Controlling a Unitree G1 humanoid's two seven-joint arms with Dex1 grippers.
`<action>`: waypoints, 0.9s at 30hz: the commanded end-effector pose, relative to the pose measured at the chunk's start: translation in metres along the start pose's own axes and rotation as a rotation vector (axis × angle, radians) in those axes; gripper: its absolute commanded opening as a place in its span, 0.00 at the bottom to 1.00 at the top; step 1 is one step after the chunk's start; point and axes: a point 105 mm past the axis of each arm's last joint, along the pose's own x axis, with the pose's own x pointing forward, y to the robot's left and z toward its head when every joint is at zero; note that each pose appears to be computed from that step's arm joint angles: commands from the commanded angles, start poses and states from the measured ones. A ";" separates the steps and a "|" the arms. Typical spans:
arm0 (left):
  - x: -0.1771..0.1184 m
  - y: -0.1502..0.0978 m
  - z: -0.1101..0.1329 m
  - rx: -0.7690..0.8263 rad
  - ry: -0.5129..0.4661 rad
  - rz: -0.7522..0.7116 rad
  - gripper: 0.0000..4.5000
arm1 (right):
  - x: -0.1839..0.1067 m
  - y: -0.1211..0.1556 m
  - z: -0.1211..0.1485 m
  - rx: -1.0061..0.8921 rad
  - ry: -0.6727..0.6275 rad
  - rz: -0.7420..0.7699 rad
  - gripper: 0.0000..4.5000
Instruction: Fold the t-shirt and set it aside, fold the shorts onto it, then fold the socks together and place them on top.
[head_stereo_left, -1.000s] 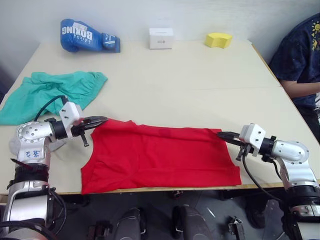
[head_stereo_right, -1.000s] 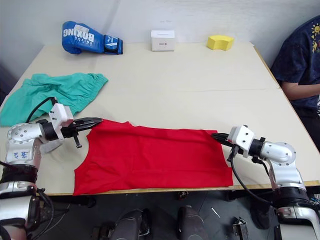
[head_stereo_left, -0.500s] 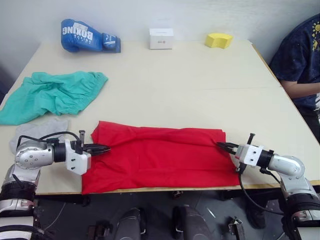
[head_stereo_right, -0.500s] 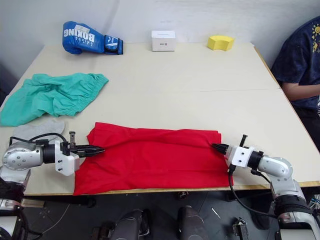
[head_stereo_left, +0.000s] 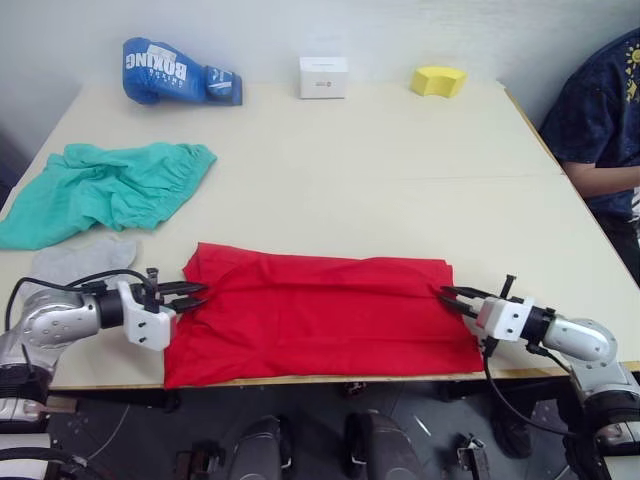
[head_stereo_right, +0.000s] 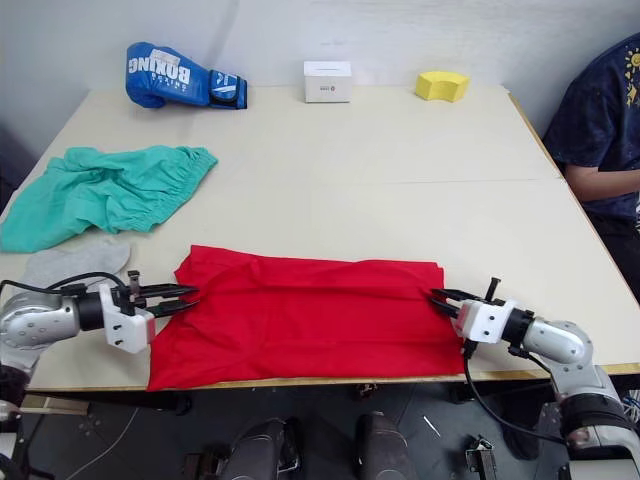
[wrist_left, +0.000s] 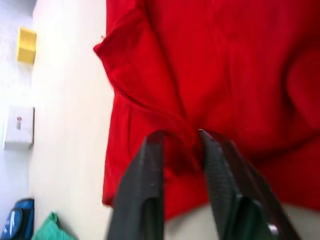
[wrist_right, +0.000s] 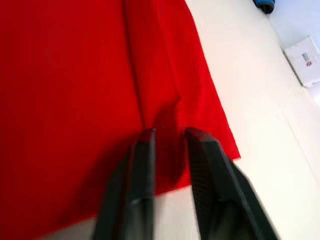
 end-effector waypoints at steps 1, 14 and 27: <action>-0.017 0.009 -0.003 -0.104 0.018 0.077 0.56 | -0.014 0.003 -0.004 0.056 0.033 0.024 0.53; -0.037 0.038 -0.006 -0.983 -0.124 0.258 0.86 | -0.051 -0.027 0.004 0.511 0.026 -0.055 0.76; 0.062 0.068 -0.001 -0.927 -0.101 0.155 0.02 | 0.066 -0.034 0.067 0.515 -0.195 0.075 0.00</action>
